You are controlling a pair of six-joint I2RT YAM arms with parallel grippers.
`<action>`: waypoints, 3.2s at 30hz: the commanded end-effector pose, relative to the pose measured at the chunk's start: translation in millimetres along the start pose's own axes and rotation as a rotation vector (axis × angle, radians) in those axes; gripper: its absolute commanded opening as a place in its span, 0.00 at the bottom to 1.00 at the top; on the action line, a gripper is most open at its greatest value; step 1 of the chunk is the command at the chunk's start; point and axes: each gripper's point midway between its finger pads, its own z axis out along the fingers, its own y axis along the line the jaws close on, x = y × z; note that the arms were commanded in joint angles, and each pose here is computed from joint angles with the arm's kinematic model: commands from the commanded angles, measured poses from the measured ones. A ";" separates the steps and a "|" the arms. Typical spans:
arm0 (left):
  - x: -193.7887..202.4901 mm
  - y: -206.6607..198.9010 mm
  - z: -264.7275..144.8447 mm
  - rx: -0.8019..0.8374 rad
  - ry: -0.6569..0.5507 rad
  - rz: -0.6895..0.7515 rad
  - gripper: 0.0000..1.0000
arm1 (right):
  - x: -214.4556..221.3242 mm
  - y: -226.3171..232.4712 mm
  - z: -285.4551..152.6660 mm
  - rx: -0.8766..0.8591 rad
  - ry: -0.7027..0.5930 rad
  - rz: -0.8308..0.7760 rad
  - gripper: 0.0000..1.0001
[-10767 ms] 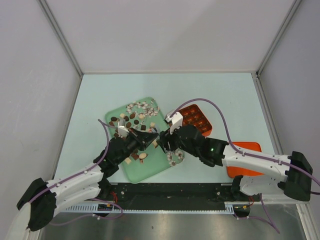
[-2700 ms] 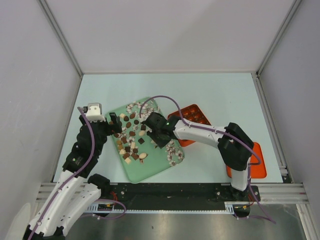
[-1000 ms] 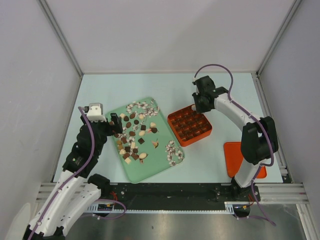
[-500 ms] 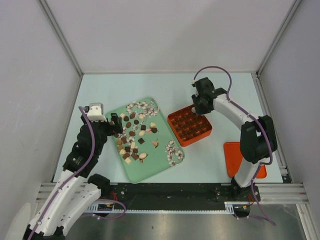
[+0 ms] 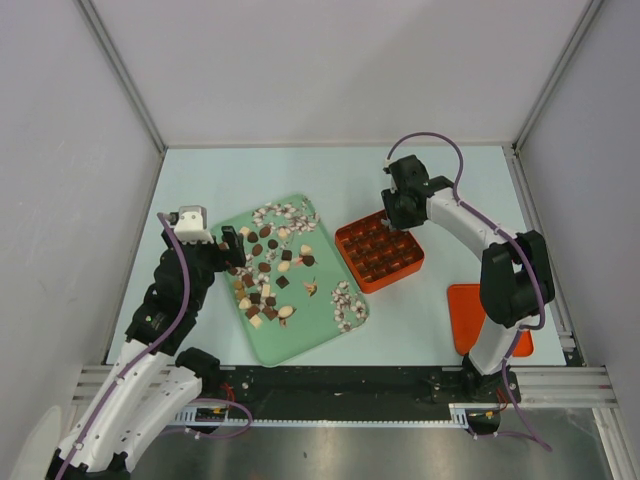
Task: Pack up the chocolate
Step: Adjust the clamp.
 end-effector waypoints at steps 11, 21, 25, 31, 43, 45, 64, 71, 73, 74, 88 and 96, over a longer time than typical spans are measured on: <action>-3.0 0.2 -1.1 0.008 -0.015 0.011 0.98 | -22.5 34.6 -58.3 -0.048 -0.155 -0.068 0.32; -2.5 1.2 -0.9 0.002 -0.014 0.009 0.98 | -2.0 138.3 -93.2 -0.213 -0.214 -0.223 0.32; -0.9 2.1 -0.3 -0.004 -0.009 0.011 0.98 | 16.2 180.8 -91.4 -0.289 -0.194 -0.255 0.32; -0.4 4.5 0.2 -0.018 -0.009 0.010 0.98 | 50.1 234.8 -74.3 -0.374 -0.127 -0.292 0.33; -1.0 5.9 0.4 -0.027 -0.011 0.007 0.98 | 77.9 274.8 -49.3 -0.428 -0.078 -0.316 0.36; -1.7 6.0 -0.1 -0.026 -0.013 0.006 0.98 | 78.2 276.4 -45.2 -0.426 -0.077 -0.313 0.36; -4.2 4.9 -2.9 -0.015 -0.024 -0.001 0.98 | 67.2 291.2 -34.2 -0.427 -0.079 -0.338 0.41; -4.5 4.4 -3.1 -0.012 -0.025 -0.001 0.99 | 66.7 295.3 -29.9 -0.426 -0.063 -0.350 0.43; -4.4 3.6 -3.2 -0.009 -0.025 -0.002 0.98 | 68.5 295.8 -27.7 -0.423 -0.055 -0.355 0.44; -4.4 4.1 -3.1 -0.010 -0.025 -0.001 0.98 | 69.0 296.7 -27.4 -0.423 -0.053 -0.355 0.44; -4.0 3.5 -2.9 -0.008 -0.023 0.001 0.98 | 91.1 299.9 -16.2 -0.385 0.023 -0.420 0.47; -5.4 4.5 -3.9 -0.011 -0.028 -0.002 0.98 | 98.9 287.6 -6.4 -0.353 -0.014 -0.428 0.43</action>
